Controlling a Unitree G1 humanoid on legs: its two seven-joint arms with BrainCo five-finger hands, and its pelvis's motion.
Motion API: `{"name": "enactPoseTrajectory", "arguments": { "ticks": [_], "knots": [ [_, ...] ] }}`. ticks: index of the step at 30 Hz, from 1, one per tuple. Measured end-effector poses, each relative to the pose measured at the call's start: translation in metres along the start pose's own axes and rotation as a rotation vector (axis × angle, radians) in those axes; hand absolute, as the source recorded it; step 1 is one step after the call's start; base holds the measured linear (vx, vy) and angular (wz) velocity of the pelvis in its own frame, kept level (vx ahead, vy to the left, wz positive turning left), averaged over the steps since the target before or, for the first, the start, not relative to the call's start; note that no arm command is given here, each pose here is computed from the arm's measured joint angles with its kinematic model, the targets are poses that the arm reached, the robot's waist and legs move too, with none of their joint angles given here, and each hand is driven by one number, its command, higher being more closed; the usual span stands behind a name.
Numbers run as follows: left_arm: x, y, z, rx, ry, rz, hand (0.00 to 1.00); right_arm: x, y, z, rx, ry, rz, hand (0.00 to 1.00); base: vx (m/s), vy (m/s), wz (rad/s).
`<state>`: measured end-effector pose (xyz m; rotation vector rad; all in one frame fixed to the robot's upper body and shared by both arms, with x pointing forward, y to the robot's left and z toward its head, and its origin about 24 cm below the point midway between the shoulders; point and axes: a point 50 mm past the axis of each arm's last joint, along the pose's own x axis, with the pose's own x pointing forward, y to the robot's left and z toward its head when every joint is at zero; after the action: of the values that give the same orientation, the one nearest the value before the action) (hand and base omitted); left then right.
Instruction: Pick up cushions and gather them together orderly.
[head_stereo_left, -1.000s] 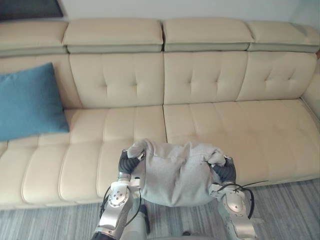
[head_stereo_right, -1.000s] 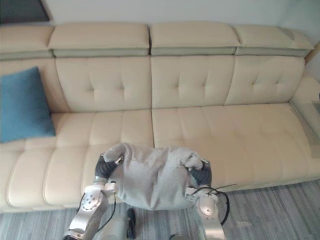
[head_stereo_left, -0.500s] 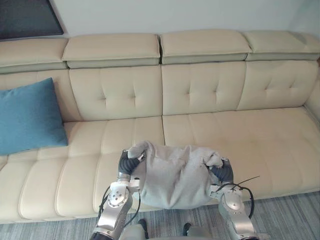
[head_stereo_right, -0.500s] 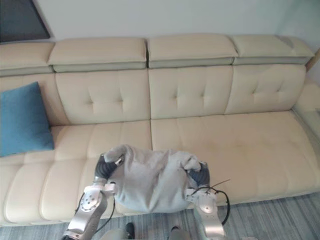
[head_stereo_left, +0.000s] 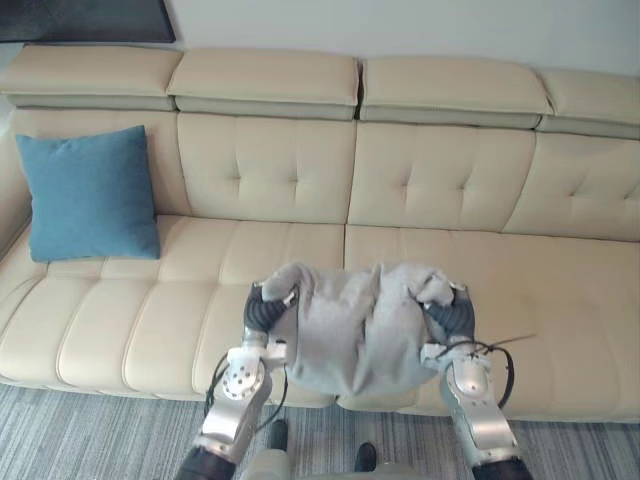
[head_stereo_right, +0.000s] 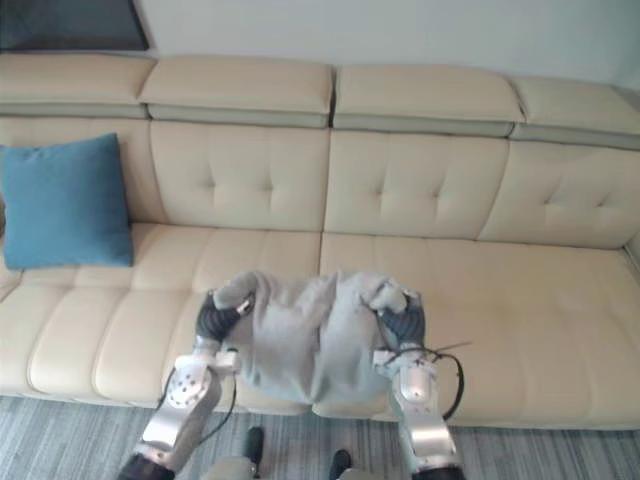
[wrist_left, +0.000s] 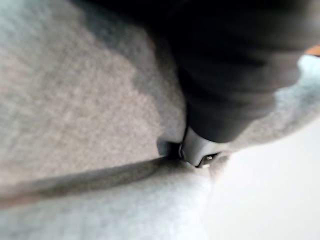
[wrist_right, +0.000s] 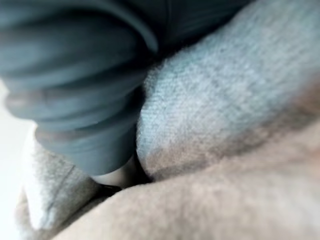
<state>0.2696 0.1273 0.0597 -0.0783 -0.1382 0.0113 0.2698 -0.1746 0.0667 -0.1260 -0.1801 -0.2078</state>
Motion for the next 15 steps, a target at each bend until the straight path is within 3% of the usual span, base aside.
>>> {"name": "enactPoseTrajectory", "arguments": {
  "ticks": [7, 15],
  "knots": [
    [0.053, -0.008, 0.075, 0.035, -0.292, 0.037, 1.00, 0.069, 0.008, 0.082, -0.051, -0.314, -0.040, 1.00, -0.07, 0.009, -0.05],
    [0.096, 0.004, 0.142, 0.055, -0.491, 0.149, 1.00, 0.119, 0.020, 0.140, -0.041, -0.409, -0.103, 1.00, -0.03, 0.004, -0.18]
  ]
}}
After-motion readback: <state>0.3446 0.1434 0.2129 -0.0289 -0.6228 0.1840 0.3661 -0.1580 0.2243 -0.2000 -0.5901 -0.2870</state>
